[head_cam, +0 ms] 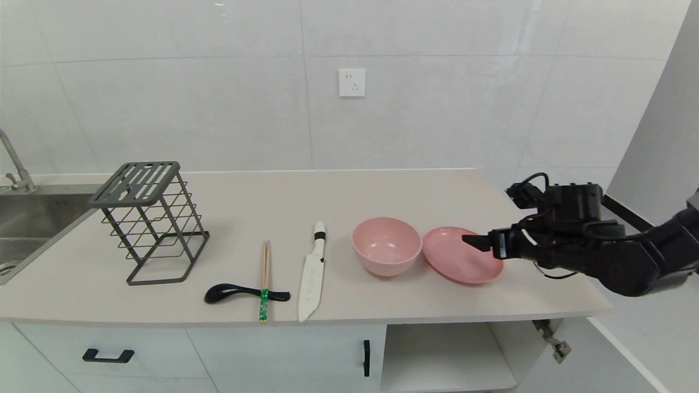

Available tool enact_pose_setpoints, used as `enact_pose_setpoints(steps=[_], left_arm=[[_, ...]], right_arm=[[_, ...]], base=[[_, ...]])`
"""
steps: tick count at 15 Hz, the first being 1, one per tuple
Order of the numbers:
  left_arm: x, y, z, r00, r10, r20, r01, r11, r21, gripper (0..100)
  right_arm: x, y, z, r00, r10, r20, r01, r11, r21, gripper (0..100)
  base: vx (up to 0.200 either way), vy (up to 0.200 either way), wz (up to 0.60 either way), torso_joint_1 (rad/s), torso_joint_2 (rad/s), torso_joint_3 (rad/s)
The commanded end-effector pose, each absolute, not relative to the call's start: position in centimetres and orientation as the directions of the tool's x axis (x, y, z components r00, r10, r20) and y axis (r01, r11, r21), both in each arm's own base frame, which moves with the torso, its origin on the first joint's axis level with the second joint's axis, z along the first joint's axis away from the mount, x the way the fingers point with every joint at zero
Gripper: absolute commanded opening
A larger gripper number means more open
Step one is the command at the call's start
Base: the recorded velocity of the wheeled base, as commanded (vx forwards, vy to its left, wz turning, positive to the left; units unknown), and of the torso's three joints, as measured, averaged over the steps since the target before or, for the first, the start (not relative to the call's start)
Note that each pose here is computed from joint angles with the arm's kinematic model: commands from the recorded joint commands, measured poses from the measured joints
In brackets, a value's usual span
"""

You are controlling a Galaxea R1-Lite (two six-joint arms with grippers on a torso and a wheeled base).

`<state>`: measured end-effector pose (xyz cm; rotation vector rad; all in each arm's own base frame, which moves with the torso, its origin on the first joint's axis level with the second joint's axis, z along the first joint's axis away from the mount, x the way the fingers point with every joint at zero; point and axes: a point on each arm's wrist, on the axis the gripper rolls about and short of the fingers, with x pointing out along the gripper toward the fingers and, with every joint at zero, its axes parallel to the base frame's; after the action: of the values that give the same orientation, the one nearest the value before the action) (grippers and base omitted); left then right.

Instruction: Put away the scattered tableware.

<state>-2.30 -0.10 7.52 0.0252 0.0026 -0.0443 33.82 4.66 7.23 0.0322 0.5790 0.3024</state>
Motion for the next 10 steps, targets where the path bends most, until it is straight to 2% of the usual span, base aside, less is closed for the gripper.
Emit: enact_pose_setpoints(steps=[1,7,10], left_arm=[[-2.3,-0.1,7.5,0.999,-0.044,-0.005,0.045,0.999,0.026,100],[-2.3,-0.1,7.5,0.999,-0.044,-0.003,0.045,0.999,0.024,100],[-2.3,-0.1,7.5,0.999,-0.044,-0.003,0.045,0.999,0.024,100]], right_arm=[[32.1,0.8,4.8,0.788,0.257,-0.56,-0.212,0.966,0.144,100],[32.6,1.4,1.2,0.736,0.283,-0.615,-0.223,0.959,0.175,100],[33.1,2.3,1.0,0.76,0.31,-0.571,-0.261,0.95,0.168,100]], base=[[0.0,0.0,0.0,0.0,0.0,0.0],[0.0,0.0,0.0,0.0,0.0,0.0],[0.0,0.0,0.0,0.0,0.0,0.0]])
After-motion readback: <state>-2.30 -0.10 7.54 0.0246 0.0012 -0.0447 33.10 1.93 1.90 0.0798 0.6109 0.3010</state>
